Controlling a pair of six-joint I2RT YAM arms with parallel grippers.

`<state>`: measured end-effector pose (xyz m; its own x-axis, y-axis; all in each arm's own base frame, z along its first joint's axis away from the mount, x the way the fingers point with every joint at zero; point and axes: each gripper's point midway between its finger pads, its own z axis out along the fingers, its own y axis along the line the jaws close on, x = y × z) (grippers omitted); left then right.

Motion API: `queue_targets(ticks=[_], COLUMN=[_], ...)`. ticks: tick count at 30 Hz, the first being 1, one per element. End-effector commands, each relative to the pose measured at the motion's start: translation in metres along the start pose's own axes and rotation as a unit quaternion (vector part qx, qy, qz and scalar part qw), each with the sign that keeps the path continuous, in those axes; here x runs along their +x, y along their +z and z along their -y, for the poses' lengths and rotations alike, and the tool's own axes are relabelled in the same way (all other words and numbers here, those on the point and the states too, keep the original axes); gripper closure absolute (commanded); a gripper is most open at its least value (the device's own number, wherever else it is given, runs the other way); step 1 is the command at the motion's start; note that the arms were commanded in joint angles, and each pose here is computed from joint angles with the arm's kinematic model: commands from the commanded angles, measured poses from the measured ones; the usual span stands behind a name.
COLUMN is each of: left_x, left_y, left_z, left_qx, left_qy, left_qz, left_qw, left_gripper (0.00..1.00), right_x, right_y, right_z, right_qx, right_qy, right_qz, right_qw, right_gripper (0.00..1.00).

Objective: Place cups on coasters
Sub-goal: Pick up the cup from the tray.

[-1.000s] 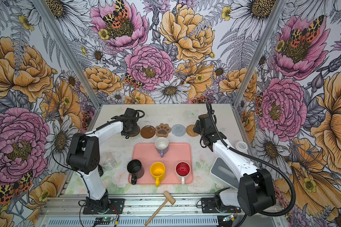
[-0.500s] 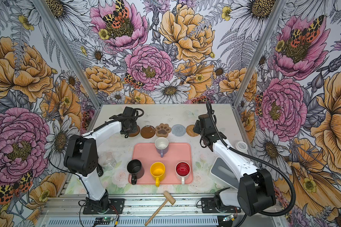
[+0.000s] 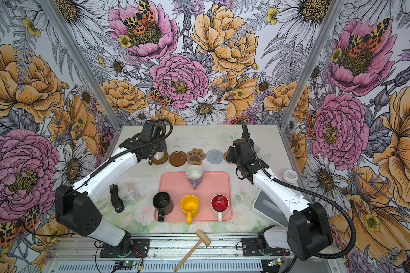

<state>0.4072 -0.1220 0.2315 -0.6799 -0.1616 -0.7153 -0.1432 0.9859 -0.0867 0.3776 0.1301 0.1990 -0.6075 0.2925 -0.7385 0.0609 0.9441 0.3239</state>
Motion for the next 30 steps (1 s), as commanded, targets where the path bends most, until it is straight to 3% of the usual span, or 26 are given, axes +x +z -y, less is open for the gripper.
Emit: queue_targets(ticks=[1, 15, 30], left_x=[-0.033, 0.01, 0.008], left_y=[-0.023, 0.006, 0.008], left_z=[0.002, 0.034, 0.046], left_qx=[0.007, 0.075, 0.114], left_qy=[-0.016, 0.012, 0.019], left_qz=[0.067, 0.068, 0.086], left_qw=[0.998, 0.995, 0.99], left_gripper=[0.46, 0.4, 0.4], right_x=[-0.015, 0.05, 0.117], right_y=[-0.014, -0.011, -0.013], right_z=[-0.037, -0.125, -0.14], right_qx=[-0.049, -0.086, -0.08], right_qy=[-0.004, -0.094, -0.127], right_qz=[0.016, -0.064, -0.142], right_qw=[0.999, 0.99, 0.978], right_gripper=[0.42, 0.42, 0.4])
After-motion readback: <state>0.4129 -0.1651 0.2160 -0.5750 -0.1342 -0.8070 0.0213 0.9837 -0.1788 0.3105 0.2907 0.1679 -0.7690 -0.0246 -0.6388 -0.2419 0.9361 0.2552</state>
